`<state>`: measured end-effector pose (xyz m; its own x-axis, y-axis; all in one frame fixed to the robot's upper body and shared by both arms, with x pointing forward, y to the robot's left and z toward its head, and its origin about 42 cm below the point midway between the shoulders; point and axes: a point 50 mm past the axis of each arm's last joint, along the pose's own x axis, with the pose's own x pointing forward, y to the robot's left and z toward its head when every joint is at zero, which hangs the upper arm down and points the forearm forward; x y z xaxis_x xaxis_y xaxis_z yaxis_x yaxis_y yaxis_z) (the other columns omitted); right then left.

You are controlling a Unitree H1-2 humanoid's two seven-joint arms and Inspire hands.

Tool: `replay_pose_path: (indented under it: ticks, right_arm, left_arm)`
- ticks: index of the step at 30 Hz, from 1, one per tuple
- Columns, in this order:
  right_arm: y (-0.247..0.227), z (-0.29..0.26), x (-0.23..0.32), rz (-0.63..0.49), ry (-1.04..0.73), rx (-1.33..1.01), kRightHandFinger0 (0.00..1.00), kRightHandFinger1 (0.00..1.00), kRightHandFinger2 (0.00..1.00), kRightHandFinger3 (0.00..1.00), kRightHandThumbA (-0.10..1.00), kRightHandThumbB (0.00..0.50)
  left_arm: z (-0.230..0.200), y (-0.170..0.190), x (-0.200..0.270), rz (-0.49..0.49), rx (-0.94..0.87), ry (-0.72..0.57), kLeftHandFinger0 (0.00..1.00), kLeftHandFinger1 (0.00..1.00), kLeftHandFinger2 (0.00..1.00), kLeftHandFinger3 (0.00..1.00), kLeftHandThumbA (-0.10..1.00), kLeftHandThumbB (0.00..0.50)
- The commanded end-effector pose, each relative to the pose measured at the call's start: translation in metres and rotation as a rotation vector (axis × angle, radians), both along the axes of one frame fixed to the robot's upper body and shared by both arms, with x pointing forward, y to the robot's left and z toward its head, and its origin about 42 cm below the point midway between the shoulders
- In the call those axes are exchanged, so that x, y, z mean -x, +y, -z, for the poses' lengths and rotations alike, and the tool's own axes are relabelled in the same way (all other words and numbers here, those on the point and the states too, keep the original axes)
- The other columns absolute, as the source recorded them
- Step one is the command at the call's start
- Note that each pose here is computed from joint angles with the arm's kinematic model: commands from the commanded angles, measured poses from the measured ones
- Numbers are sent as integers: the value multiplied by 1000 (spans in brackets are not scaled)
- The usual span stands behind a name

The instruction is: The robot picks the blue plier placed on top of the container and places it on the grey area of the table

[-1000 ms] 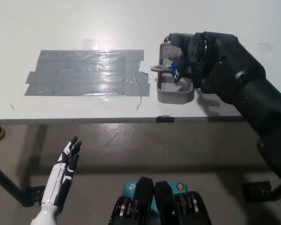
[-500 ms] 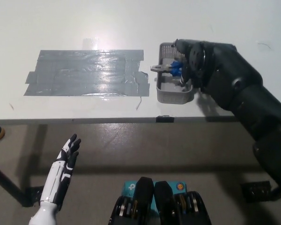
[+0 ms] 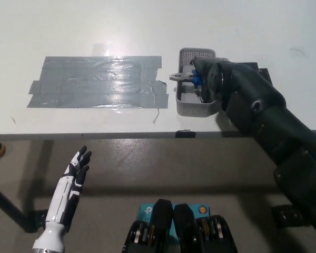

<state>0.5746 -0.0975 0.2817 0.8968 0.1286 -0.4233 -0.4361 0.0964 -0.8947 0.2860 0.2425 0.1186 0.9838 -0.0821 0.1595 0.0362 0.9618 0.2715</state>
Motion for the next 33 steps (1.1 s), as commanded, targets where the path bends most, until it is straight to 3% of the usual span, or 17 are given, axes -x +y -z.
replay_pose_path:
  ticks: [1,3,4,5,6,7,8,10,13,15,21,23,24,28,29,31,33]
  right_arm:
    - [5,-8,-2,-32,-31,8,1000,1000,1000,1000,1000,358]
    - [-4,-3,-4,-18,-21,8,1000,1000,1000,1000,898,277]
    - [-8,1,-4,8,-7,-8,1000,1000,1000,1000,607,229]
    - [-14,5,-4,28,-6,-19,831,999,1000,1000,281,217]
    - [-16,7,-4,29,-15,1,627,762,864,1000,71,169]
    - [-21,11,-4,30,-26,33,457,619,749,1000,-73,197]
    - [-29,19,-3,47,-43,60,113,255,457,1000,-99,190]
    - [-43,32,-1,49,-100,79,0,7,207,1000,-100,201]
    - [-60,44,1,41,-181,69,97,159,317,967,-100,203]
    - [-67,46,2,30,-222,59,167,232,409,731,-100,232]
    - [-71,37,-1,5,-283,26,0,13,223,530,-100,225]
    - [-70,33,-3,-5,-298,22,43,56,264,534,-100,217]
    - [-69,30,-3,-27,-317,15,193,198,394,533,-100,213]
    - [-62,14,-5,-74,-417,-21,0,27,250,374,-100,198]
    - [-61,10,-6,-80,-428,-25,1,51,331,414,-100,173]
    - [-54,-6,-9,-96,-479,-43,165,404,866,618,-100,187]
    - [-50,-12,-9,-110,-512,-52,203,516,882,606,-100,206]
  left_arm:
    - [-14,-2,-3,26,-5,-48,1000,1000,1000,1000,1000,19]
    - [-15,-2,-4,27,1,-55,1000,1000,1000,1000,1000,15]
    - [-16,-2,-4,28,3,-57,1000,1000,1000,1000,999,17]
    - [-17,-1,-4,28,9,-58,1000,1000,1000,1000,993,12]
    - [-17,-1,-5,29,8,-58,1000,1000,1000,1000,992,12]
    - [-17,-1,-5,30,8,-58,1000,1000,1000,1000,991,13]
    - [-18,0,-5,31,4,-59,1000,1000,1000,1000,989,13]
    - [-18,-1,-6,34,3,-64,1000,1000,1000,1000,984,15]
    - [-21,0,-8,40,-2,-67,1000,1000,1000,1000,998,20]
    - [-21,0,-8,41,5,-70,1000,1000,1000,1000,991,12]
    - [-21,-2,-9,38,14,-69,1000,1000,1000,1000,961,0]
    - [-20,-2,-8,41,16,-65,1000,1000,1000,1000,960,0]
    - [-20,-2,-8,43,14,-67,1000,1000,1000,1000,962,0]
    - [-21,-2,-9,46,15,-64,1000,1000,1000,1000,969,0]
    - [-21,-2,-9,47,16,-65,1000,1000,1000,1000,976,0]
    - [-21,-2,-10,45,15,-65,1000,1000,1000,1000,985,0]
    - [-21,-2,-10,42,14,-69,1000,1000,1000,1000,989,0]
